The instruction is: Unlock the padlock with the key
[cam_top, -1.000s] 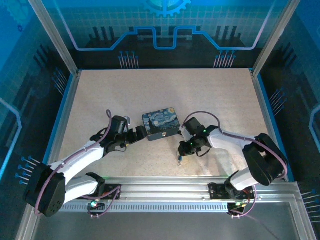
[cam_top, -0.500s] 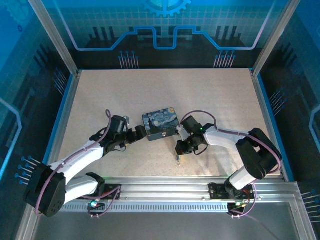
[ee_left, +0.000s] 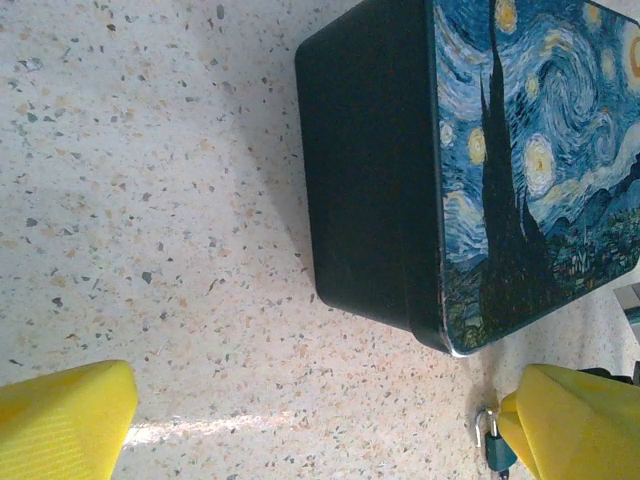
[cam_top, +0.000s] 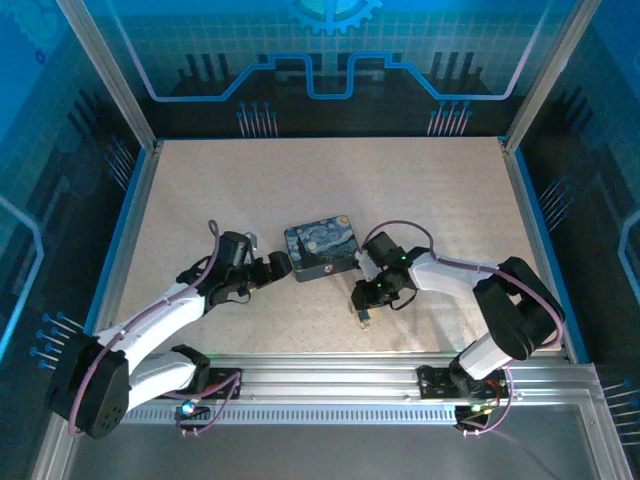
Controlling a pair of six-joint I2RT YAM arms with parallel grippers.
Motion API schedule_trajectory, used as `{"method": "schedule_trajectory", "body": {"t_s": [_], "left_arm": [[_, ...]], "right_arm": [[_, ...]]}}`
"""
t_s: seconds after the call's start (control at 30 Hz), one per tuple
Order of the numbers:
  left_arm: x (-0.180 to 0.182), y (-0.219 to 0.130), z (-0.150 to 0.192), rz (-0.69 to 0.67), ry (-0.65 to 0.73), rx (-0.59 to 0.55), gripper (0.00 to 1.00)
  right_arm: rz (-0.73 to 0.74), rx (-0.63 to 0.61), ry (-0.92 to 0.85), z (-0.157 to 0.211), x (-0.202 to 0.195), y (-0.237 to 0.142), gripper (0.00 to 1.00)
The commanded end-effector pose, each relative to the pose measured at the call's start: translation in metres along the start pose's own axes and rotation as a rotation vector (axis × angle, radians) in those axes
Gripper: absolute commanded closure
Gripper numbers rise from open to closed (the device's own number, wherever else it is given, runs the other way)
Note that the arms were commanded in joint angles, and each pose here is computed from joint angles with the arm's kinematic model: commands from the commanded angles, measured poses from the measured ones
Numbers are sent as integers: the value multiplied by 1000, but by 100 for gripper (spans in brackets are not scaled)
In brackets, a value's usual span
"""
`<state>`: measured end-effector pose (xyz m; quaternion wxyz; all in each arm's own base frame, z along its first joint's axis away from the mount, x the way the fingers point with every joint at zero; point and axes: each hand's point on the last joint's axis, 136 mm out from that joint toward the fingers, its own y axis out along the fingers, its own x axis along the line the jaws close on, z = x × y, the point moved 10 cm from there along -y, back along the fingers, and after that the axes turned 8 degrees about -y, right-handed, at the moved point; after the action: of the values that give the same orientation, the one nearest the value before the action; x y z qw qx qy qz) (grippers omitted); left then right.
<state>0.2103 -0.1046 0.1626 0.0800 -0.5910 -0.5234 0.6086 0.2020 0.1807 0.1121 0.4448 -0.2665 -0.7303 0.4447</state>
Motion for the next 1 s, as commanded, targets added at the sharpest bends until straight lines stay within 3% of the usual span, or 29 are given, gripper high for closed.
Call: {"method": "schedule_trajectory", "body": {"t_s": [0.0,0.27,0.53,0.77,0.97], "left_arm": [[-4,-9,-3,19,26,-12,1],[-8,-26,-13,32,45,-63,1],[-16,-62,-34,5,99,-224,1],[-17,-98,-50,-48,162,-443,1],[-10,-114,-56,-146,256,-643,1]], "right_arm": [[15,-48,-18,-1,1,-15,76],[58,-166,-52,-2,3,-48,71],[130,-342,-89,-9,-1,-94,62],[198,-518,-56,-8,-18,-131,49],[229,-703,17,3,-40,-154,27]]}}
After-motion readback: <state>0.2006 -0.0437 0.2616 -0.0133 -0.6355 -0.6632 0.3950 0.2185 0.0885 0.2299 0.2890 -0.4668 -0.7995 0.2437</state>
